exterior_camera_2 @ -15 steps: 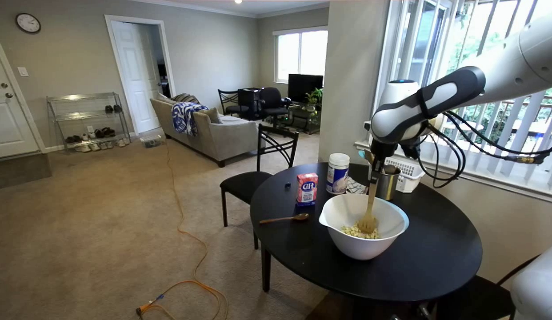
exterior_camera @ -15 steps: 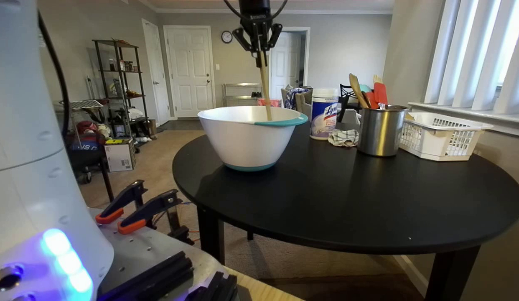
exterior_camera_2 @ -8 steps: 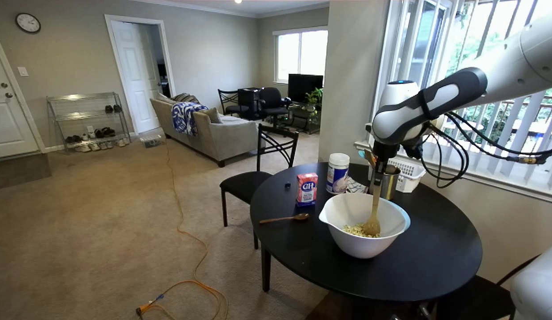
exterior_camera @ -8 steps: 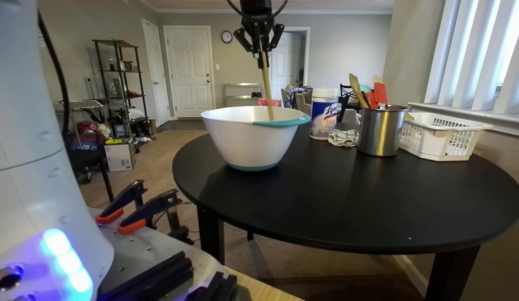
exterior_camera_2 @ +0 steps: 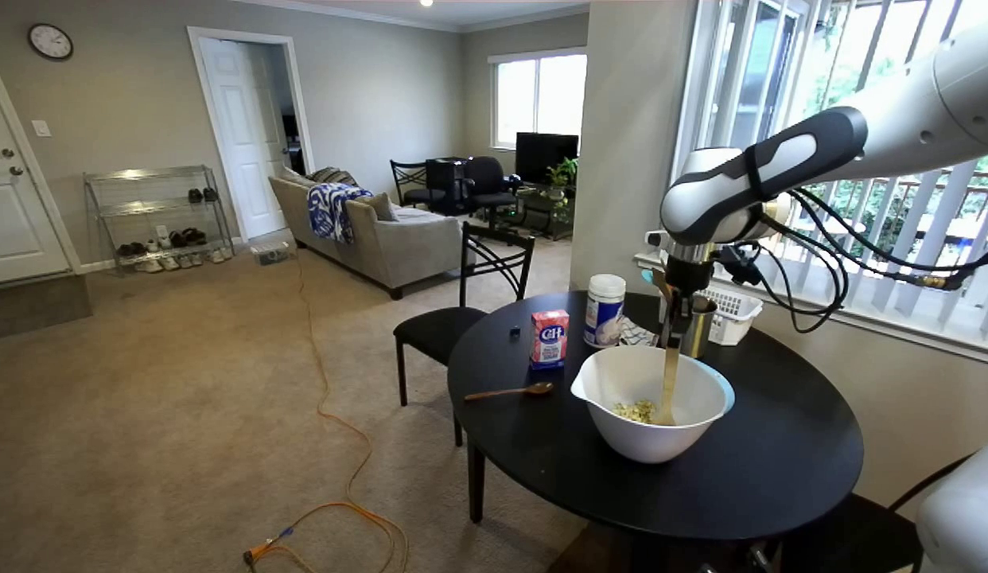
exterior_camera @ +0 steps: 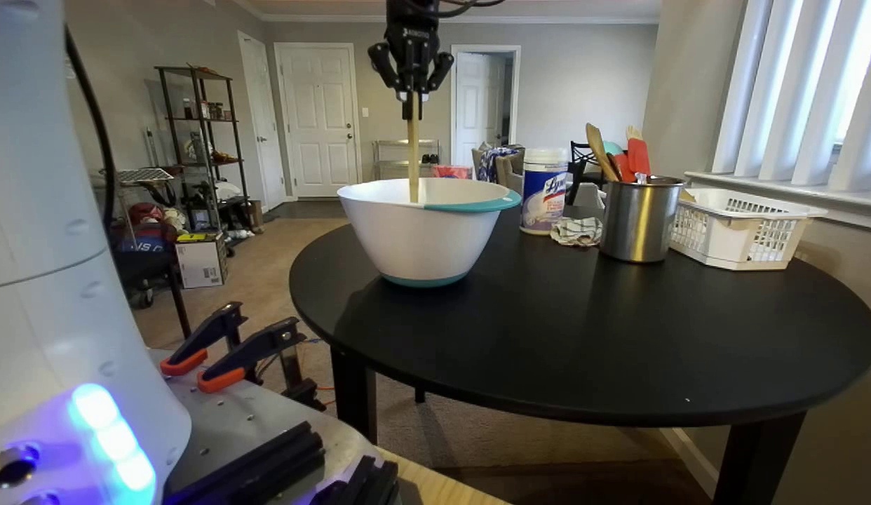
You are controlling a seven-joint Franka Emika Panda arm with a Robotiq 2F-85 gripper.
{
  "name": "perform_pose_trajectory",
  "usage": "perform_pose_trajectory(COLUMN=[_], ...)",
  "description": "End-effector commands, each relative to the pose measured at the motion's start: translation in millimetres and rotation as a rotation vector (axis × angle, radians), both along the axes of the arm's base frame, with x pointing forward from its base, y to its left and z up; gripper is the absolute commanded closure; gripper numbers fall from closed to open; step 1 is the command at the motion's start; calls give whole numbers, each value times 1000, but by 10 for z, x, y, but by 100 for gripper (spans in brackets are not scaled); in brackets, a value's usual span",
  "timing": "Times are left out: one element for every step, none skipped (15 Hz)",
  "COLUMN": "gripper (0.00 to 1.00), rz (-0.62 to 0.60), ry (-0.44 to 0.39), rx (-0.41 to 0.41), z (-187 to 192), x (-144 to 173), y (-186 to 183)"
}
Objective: Stir the white bowl with the wooden spoon
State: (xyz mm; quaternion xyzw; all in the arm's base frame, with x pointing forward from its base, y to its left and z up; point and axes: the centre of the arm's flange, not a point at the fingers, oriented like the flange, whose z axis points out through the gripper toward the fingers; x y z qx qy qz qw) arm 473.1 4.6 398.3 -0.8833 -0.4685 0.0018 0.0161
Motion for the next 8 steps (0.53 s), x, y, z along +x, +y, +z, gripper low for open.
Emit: perform_pose_trajectory(gripper=[96,96,96,96,96,96,96,96], rz=[83,91,100,107,105,104,100,92], ry=[31,28,18,12,6,2,-2,-15], rx=[78,85,88,89,89,93,98,104], z=[47,48,37,28,0,-19,-44,-77], x=[-2,9,39,69,126,165,206,257], y=[126,169,212,240,271,293,318,336])
